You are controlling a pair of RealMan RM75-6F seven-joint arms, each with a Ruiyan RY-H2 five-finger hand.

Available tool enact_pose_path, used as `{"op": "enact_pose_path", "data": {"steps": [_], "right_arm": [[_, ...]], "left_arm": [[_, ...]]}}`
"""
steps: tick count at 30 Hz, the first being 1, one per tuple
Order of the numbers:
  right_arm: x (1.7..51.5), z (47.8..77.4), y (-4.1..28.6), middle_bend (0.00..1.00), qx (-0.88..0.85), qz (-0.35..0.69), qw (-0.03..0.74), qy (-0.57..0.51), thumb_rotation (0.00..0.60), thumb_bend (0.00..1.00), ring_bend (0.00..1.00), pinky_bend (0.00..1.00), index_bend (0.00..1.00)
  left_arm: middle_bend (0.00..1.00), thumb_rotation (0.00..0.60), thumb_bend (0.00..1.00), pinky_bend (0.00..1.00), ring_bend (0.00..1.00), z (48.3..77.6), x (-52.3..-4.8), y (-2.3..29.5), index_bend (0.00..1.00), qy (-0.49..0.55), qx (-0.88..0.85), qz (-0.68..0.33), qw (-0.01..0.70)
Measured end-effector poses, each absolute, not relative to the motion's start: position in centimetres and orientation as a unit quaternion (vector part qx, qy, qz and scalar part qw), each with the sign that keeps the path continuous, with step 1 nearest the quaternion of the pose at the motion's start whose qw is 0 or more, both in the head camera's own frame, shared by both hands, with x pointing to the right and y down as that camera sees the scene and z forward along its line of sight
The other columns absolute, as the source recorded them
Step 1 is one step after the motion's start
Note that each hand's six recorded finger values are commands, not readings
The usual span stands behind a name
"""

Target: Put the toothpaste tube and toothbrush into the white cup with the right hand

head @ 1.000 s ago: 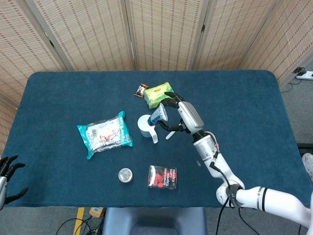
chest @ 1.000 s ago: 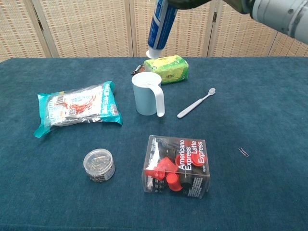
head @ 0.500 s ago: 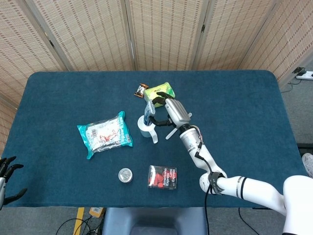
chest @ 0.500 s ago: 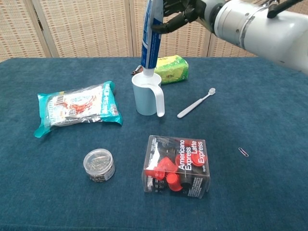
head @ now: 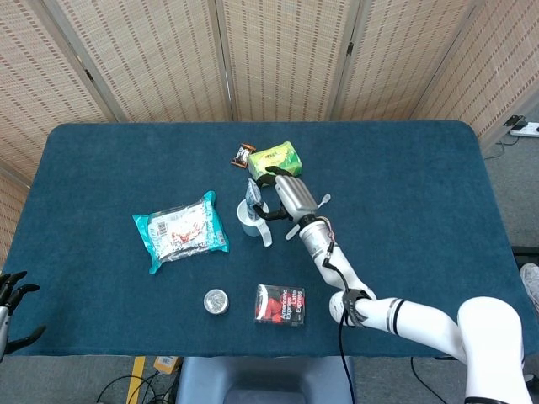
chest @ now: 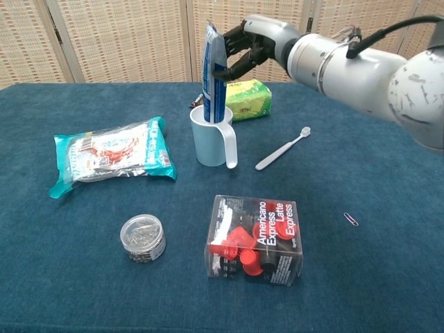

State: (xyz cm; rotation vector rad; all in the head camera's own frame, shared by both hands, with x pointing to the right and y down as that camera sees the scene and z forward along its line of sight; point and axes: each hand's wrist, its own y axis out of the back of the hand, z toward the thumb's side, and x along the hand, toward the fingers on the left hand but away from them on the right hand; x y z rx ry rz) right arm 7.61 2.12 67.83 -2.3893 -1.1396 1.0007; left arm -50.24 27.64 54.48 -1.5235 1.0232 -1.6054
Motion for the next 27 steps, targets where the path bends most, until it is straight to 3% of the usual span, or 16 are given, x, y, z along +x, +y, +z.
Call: {"op": "enact_pose_path", "data": {"steps": [10,21,27], "right_arm": [[7.3,70.5,2.8,0.37,-0.833,0.370,0.143,-0.386,0.600,0.34,0.14,0.13,0.70],[6.9,70.6,3.3,0.21,-0.844,0.364,0.140,-0.368,0.600,0.21,0.06,0.07,0.21],[7.8,69.4,2.9,0.16,-0.848,0.355,0.154,-0.361,0.600,0.21,0.04,0.04,0.04]], "left_arm": [[0.16,0.600,0.20,0.16,0.13,54.6,-50.6,27.9,0.33,0.393,-0.585,-0.623,0.340],[0.16,0.600,0.20,0.16,0.13,54.7,-50.5,28.0,0.32,0.393,-0.585,-0.623,0.339],[0.16,0.600,0.20,0.16,0.13,54.7,-50.4,27.8,0.32,0.392,-0.587,-0.620,0.341]]}}
